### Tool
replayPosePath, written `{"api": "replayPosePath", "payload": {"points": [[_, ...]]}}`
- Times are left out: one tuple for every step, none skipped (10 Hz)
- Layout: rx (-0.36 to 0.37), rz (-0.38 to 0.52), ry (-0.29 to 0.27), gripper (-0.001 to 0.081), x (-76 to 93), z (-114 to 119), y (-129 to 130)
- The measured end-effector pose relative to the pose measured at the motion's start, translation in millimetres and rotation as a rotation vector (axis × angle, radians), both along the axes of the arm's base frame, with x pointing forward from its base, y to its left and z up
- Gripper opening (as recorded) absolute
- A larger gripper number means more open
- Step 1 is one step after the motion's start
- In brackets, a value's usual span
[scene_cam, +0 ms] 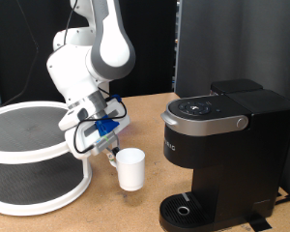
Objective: Make a cup of coffee with the keurig machine
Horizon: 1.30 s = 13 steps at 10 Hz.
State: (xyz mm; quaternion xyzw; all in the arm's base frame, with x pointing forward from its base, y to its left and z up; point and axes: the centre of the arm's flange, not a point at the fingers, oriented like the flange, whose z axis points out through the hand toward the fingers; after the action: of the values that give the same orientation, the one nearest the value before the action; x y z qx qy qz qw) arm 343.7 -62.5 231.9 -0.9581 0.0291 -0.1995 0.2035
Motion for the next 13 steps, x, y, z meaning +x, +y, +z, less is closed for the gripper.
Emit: {"api": "replayPosePath", "payload": {"points": [[0.001,-0.003,0.002,0.0067,0.7,-2.2,1.4],[0.001,-0.003,0.004,0.0067,1.4,-3.3,3.0],[0.001,0.001,0.003,0.0067,2.5,-3.0,5.0],[0.002,0.004,0.002,0.0067,3.6,-2.4,6.4],[0.003,0.006,0.001,0.0067,4.8,-1.6,7.8],[0.005,0.006,0.0,0.0067,6.3,-0.7,9.2],[0.008,0.001,0.001,0.0067,7.6,0.1,10.4],[0.014,-0.006,0.004,0.0067,9.3,1.2,12.5],[0.018,-0.011,0.006,0.0067,11.5,2.3,15.0],[0.019,-0.016,0.011,0.0067,14.3,2.5,17.4],[0.016,-0.02,0.016,0.0067,17.4,1.1,19.9],[0.015,-0.031,0.018,0.0067,20.6,-0.8,23.0],[0.014,-0.04,0.023,0.0067,23.8,-3.5,26.5]]}}
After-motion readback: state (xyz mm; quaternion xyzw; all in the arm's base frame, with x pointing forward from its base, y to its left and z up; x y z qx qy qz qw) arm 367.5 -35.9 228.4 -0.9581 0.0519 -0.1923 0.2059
